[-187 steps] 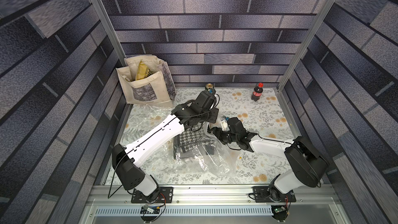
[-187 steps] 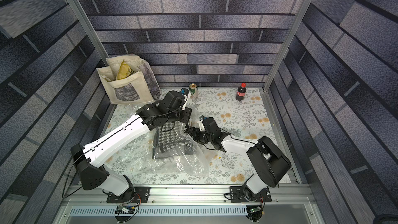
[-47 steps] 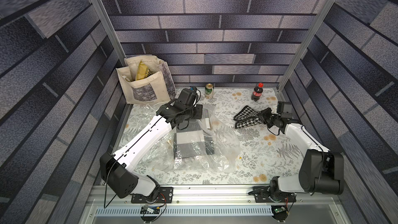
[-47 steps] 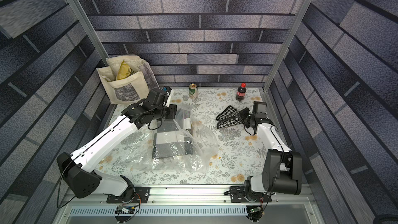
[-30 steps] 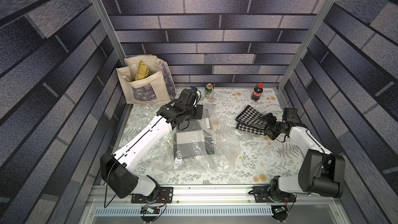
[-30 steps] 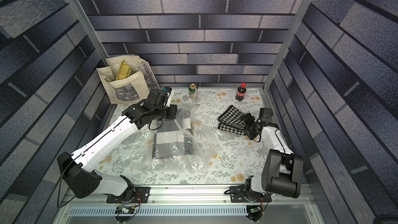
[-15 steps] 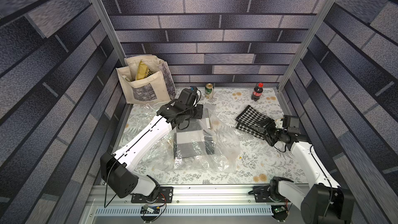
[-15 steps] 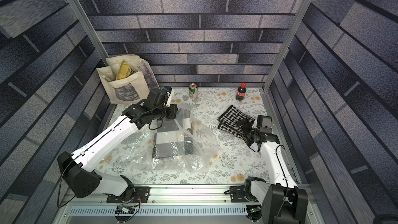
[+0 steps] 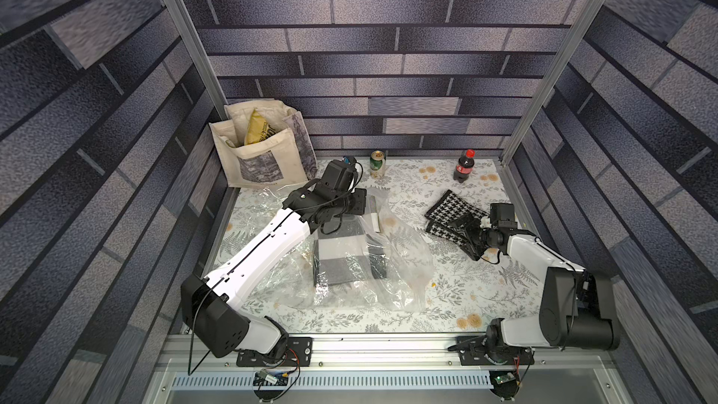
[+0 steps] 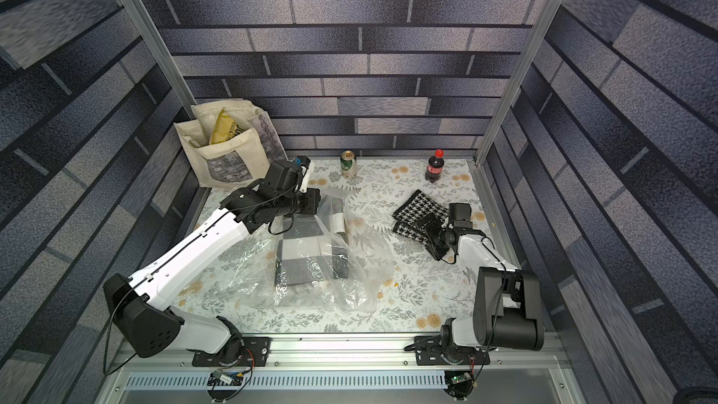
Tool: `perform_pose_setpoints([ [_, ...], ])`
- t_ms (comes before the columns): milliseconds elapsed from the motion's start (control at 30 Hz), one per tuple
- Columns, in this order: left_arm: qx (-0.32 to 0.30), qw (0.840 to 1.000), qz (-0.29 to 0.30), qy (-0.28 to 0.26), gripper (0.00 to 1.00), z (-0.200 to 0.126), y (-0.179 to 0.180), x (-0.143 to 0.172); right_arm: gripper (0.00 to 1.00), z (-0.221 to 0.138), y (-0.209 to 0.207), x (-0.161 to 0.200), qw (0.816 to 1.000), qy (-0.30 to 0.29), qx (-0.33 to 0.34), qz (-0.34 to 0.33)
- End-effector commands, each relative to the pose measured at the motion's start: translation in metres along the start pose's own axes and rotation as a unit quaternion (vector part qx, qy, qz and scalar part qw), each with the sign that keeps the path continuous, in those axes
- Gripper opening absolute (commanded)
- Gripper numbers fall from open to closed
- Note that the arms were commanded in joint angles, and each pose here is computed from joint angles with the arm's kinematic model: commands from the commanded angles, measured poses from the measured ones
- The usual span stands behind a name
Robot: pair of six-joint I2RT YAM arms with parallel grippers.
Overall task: Take the scarf out of the vacuum bag
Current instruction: Adjust the scarf at the center of the board.
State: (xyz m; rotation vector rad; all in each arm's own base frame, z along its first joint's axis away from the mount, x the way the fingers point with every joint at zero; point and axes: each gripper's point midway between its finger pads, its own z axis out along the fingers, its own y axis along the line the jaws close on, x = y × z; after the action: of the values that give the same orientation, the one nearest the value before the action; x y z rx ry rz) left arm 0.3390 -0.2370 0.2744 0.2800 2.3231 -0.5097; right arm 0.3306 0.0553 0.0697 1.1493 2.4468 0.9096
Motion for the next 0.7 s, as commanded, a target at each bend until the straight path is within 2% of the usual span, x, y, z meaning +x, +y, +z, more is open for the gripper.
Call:
perform_pose_setpoints([
  [0,0.006,1.000,-0.006,-0.012,0.00,-0.002,-0.002,-0.004,1.00,0.003,0.007,-0.016,1.000,-0.023,0.012,-0.011],
  [267,0.006,1.000,-0.007,-0.013,0.00,-0.002,0.000,-0.005,1.00,-0.012,-0.011,-0.049,0.995,-0.069,0.066,0.005],
  [667,0.017,1.000,-0.013,-0.007,0.00,0.001,-0.005,-0.003,1.00,0.011,0.026,-0.116,0.996,-0.072,0.042,-0.008],
])
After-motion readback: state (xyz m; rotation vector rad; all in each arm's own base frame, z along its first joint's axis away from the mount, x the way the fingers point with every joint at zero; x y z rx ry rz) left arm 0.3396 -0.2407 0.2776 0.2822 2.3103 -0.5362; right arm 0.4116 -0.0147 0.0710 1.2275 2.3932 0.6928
